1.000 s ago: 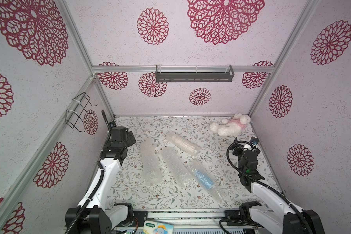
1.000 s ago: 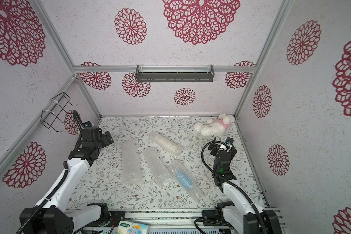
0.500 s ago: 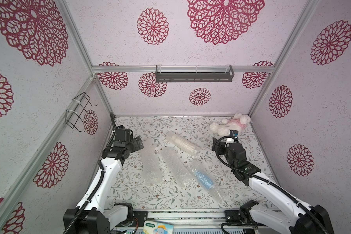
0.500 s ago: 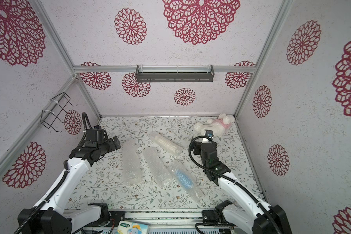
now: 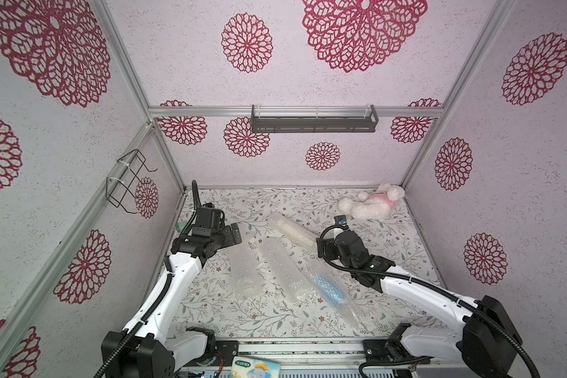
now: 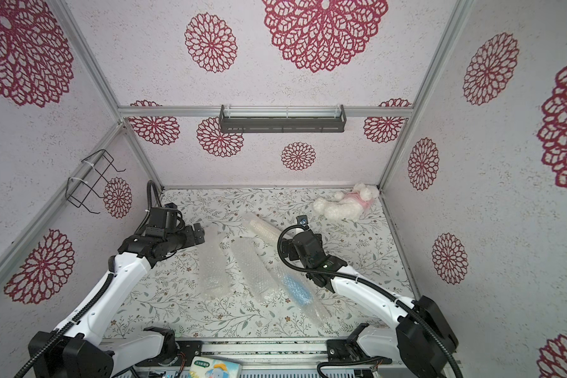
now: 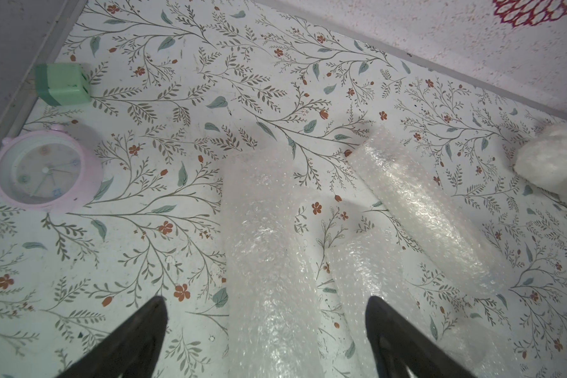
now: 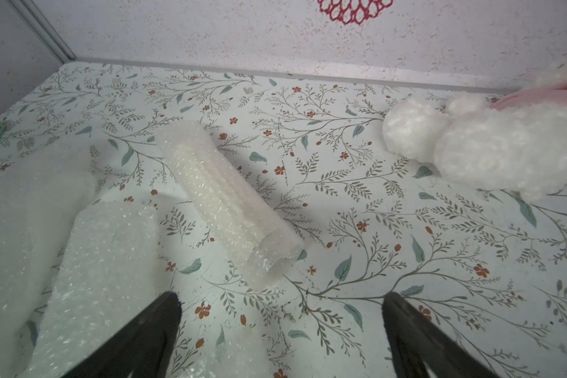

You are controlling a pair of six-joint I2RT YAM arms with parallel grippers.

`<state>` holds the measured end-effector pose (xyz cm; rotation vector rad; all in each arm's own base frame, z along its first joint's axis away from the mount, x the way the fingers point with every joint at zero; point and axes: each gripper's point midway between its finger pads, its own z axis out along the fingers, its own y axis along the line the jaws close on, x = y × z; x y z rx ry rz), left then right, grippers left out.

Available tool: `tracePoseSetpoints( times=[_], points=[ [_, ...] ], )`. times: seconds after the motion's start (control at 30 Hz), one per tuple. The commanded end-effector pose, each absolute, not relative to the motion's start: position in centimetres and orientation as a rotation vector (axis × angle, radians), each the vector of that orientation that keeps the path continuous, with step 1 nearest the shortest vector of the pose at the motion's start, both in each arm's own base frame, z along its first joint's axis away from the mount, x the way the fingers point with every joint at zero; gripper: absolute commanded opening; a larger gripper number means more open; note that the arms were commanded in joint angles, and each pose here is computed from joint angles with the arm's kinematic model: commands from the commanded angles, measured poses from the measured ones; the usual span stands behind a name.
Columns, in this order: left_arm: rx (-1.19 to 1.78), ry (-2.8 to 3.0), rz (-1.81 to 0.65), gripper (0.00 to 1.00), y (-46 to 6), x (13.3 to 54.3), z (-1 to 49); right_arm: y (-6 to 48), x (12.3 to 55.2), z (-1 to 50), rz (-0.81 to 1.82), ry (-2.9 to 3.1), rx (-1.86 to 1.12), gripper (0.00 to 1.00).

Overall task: Unwrap the vase from the bubble wrap
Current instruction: Adjust the bubble wrap at the center of the board.

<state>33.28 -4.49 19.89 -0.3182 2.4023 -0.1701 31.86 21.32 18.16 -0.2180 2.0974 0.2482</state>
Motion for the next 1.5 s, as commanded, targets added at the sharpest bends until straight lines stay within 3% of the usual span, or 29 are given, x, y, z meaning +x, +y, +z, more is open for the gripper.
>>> tracePoseSetpoints(
  times=[0.0, 0.97, 1.47],
  points=[
    [-0.327, 2.434, -0.198, 0.97, -5.1, 32.9, 19.9, 22.9, 31.2, 18.1, 0.254, 2.125, -0.283, 0.99],
    [-0.397, 2.645, -0.202, 0.97, -5.7, 28.7, 15.9, 33.0, 25.5, 13.4, 0.311, 2.347, -0.631, 0.91],
    [-0.446, 2.684, -0.306, 0.97, -7.0, 28.8, 13.5, 35.5, 25.6, 10.4, 0.249, 2.421, -0.714, 0.99]
  ],
)
